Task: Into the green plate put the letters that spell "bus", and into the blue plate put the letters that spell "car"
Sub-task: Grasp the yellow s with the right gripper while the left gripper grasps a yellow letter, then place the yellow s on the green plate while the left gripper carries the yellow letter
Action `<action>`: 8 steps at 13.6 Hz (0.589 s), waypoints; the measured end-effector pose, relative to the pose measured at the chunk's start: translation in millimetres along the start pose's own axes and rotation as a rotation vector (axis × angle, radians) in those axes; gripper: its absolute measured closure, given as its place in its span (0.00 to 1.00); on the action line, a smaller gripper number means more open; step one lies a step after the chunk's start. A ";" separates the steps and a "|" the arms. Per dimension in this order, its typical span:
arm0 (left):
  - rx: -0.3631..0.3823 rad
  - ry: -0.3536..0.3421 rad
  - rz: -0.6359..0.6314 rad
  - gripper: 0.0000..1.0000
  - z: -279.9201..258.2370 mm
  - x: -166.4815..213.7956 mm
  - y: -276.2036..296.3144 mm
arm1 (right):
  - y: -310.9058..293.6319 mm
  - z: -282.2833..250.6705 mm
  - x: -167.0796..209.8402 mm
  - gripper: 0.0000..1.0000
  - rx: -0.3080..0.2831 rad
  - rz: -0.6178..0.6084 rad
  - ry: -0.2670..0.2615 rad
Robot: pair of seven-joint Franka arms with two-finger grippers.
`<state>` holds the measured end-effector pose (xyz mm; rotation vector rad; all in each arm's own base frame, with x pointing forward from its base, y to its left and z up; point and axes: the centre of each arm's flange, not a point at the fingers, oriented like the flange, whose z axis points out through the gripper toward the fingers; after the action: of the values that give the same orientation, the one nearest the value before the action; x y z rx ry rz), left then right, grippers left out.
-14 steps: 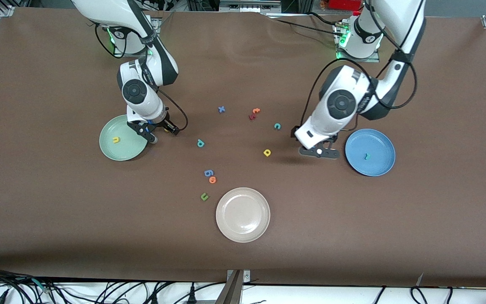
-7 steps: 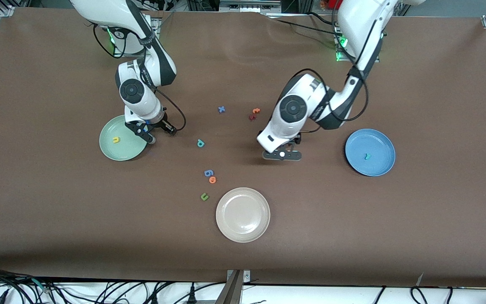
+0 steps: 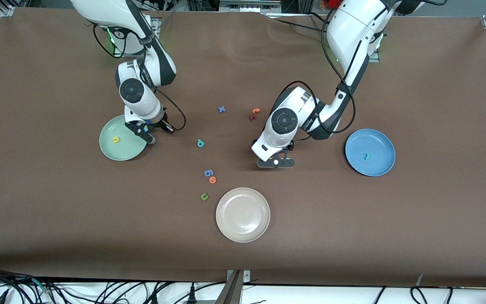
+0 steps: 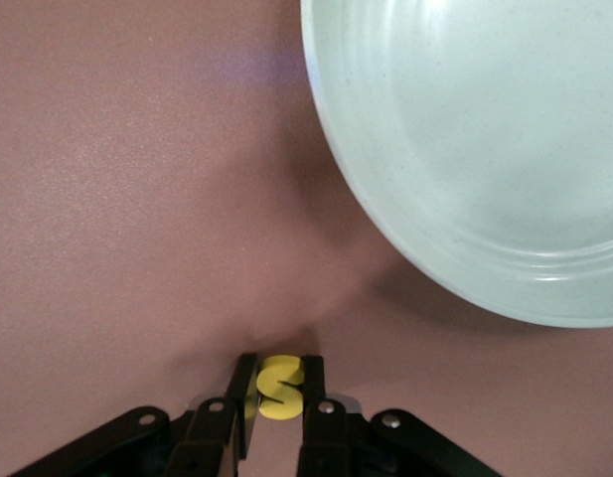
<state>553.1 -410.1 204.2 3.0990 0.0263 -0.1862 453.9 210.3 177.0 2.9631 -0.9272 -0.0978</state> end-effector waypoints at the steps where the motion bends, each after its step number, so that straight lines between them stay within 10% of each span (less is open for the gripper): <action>1: -0.003 0.003 0.001 0.02 2.0 0.7 1.6 | 0.0 0.0 0.0 0.78 0.000 -0.001 0.000; 8: -0.026 0.057 0.009 0.07 12.1 1.6 11.5 | -10.1 -41.4 9.3 0.78 -0.044 -0.003 -0.058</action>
<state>553.5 -422.1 192.5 3.0773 0.0165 -0.0969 470.2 213.9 217.3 2.9360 -0.9140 -0.2022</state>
